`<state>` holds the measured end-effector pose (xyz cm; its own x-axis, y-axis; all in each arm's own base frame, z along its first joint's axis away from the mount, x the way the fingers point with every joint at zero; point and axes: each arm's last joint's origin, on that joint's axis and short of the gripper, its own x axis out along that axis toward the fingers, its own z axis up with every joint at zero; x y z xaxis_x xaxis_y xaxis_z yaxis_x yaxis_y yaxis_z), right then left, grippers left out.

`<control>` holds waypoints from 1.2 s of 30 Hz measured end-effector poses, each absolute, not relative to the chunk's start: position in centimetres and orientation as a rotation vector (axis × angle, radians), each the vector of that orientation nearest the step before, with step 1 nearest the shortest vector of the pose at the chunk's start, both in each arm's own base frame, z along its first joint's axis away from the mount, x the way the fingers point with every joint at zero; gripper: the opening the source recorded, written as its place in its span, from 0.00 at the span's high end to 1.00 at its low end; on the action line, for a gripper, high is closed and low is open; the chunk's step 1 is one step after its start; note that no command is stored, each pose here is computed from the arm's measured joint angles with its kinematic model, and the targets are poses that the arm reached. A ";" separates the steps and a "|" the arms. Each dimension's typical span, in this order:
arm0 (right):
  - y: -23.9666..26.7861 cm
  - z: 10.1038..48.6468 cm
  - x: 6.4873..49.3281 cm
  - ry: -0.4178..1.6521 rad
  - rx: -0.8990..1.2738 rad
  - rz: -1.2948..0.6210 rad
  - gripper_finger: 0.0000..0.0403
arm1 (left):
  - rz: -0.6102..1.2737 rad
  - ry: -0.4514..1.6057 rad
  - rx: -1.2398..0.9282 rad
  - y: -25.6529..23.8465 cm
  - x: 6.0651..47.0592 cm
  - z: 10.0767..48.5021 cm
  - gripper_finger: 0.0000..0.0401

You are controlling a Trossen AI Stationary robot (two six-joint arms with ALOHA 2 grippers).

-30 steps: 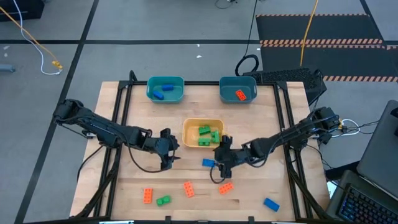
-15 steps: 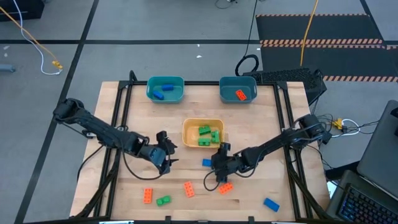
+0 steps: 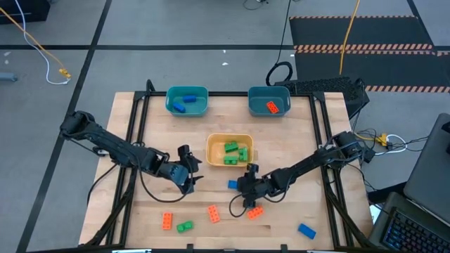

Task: Sort & place blocks by color
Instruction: Put the blue game piece into the green bin

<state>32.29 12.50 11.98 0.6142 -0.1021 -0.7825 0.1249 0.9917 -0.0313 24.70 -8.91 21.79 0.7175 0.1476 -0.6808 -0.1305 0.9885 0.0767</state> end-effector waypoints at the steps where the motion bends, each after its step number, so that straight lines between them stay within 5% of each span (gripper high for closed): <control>1: 12.5 12.0 32.4 0.891 0.018 -0.123 0.68 | 0.148 0.737 0.024 -9.0 24.8 21.9 0.30; 18: 10.7 20.9 32.2 0.531 -0.255 -0.219 0.68 | 0.035 0.429 0.250 -9.2 27.0 24.5 0.30; 36: 8.4 22.2 33.8 0.405 -0.263 -0.137 0.68 | 0.034 0.459 0.242 -7.2 27.9 24.0 0.30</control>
<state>33.85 8.36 22.21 0.9103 -0.1839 -0.3708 0.0796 0.9569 -0.2792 27.93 -7.18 24.02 0.8966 0.0867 -0.4342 0.0219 0.9708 0.2390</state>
